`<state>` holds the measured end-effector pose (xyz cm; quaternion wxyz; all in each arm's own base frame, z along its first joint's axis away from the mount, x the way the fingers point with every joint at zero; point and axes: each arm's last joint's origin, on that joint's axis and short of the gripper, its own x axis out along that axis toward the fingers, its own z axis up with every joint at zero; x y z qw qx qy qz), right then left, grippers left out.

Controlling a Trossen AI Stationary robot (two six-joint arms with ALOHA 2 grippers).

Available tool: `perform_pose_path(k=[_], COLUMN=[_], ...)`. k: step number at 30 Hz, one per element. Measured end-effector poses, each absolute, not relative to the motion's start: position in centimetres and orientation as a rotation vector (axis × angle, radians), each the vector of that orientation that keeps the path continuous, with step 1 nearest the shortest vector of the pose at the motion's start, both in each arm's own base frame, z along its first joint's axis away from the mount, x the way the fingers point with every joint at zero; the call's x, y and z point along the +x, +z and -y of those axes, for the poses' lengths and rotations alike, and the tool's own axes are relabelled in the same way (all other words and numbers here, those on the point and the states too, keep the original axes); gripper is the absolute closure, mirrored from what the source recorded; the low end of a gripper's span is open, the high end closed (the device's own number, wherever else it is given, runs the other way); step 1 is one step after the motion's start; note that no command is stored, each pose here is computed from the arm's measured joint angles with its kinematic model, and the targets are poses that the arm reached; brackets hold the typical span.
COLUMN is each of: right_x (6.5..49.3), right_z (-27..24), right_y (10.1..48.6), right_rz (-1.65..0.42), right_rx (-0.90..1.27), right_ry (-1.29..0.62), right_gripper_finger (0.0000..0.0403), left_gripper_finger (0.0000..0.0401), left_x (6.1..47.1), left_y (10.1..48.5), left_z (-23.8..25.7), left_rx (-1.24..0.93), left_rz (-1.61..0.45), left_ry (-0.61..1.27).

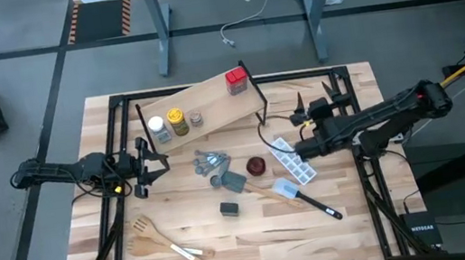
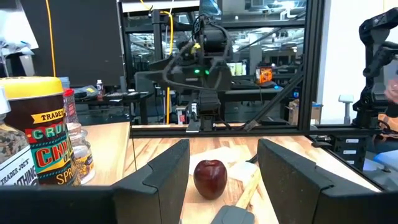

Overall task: Shelf spices
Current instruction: Remove the red seasoning can from the shelf

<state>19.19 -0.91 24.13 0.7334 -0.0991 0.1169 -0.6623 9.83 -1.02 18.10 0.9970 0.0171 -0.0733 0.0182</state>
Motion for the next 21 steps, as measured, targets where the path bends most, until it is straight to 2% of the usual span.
perform_pose_path(k=[12, 18, 21], right_x=[19.5, 19.3, 20.0], right_z=[7.0, 7.6, 7.7], right_y=[23.9, 23.6, 23.7], right_rz=[-0.128, -0.239, -0.105], right_rx=[-0.007, 0.082, 0.175], right_ry=[-1.767, -1.784, -1.781], right_gripper_finger=[0.0026, 0.0026, 0.0026], left_gripper_finger=[0.0219, 0.0219, 0.0219], left_x=[9.8, 9.8, 9.8], left_y=[18.1, 18.1, 18.1], left_z=[1.0, 1.0, 1.0], left_rx=[0.032, 0.033, 0.033], left_rz=[0.147, 0.147, 0.146], left_ry=[0.037, 0.037, 0.037])
